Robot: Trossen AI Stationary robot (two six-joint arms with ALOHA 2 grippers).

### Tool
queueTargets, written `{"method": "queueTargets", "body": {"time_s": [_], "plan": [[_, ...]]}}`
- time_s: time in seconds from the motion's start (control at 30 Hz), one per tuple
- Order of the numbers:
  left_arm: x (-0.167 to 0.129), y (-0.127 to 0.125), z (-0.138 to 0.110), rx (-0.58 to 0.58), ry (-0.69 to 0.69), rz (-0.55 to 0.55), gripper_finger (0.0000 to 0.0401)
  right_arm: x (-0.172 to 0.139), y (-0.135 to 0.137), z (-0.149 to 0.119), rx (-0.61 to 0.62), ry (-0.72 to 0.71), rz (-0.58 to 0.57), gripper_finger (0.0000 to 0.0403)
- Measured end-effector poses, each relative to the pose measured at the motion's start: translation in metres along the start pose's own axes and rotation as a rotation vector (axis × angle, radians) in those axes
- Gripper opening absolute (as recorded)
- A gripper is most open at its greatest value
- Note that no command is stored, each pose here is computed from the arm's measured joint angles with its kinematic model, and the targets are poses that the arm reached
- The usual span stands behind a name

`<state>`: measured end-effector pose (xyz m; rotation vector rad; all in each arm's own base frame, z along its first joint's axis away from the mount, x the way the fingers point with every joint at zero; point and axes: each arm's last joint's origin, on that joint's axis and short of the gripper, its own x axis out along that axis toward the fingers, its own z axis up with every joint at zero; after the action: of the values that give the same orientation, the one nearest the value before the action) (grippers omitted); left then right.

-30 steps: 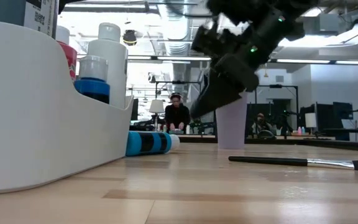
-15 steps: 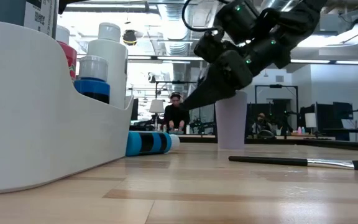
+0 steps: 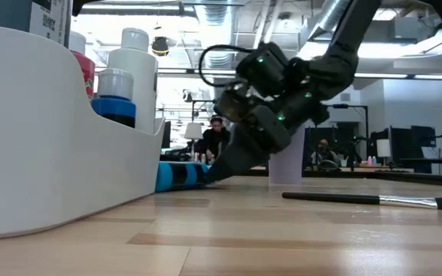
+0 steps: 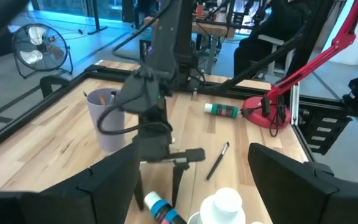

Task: Pick & Place Paint Supplies
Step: Put the black blue paint bottle into the white bin

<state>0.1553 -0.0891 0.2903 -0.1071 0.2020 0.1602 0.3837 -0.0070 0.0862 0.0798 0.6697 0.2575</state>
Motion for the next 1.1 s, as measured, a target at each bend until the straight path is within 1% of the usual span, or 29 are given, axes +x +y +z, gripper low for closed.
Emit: {"method": "queueTargets", "body": {"time_s": [0.17, 0.33, 0.47, 0.67, 0.87, 1.1], "plan": [[0.000, 0.000, 0.000, 0.001, 0.000, -0.001, 0.0292, 0.012, 0.000, 0.001, 0.004, -0.002, 0.076, 0.0265], [0.000, 0.000, 0.000, 0.001, 0.000, 0.000, 0.0292, 0.011, 0.008, 0.002, 0.003, 0.023, 0.087, 0.0265], [0.000, 0.000, 0.000, 0.001, 0.000, 0.000, 0.0292, 0.010, 0.017, 0.003, 0.033, 0.040, 0.105, 0.0265], [0.000, 0.000, 0.000, -0.001, 0.000, 0.000, 0.0292, 0.008, 0.040, 0.007, 0.065, 0.076, 0.139, 0.0265], [0.000, 0.000, 0.000, -0.003, 0.000, -0.001, 0.0292, 0.009, 0.072, 0.008, 0.074, 0.103, 0.145, 0.0265], [0.000, 0.000, 0.000, -0.012, -0.004, -0.002, 0.0292, 0.009, 0.091, 0.004, 0.068, 0.143, 0.157, 0.0265]]}}
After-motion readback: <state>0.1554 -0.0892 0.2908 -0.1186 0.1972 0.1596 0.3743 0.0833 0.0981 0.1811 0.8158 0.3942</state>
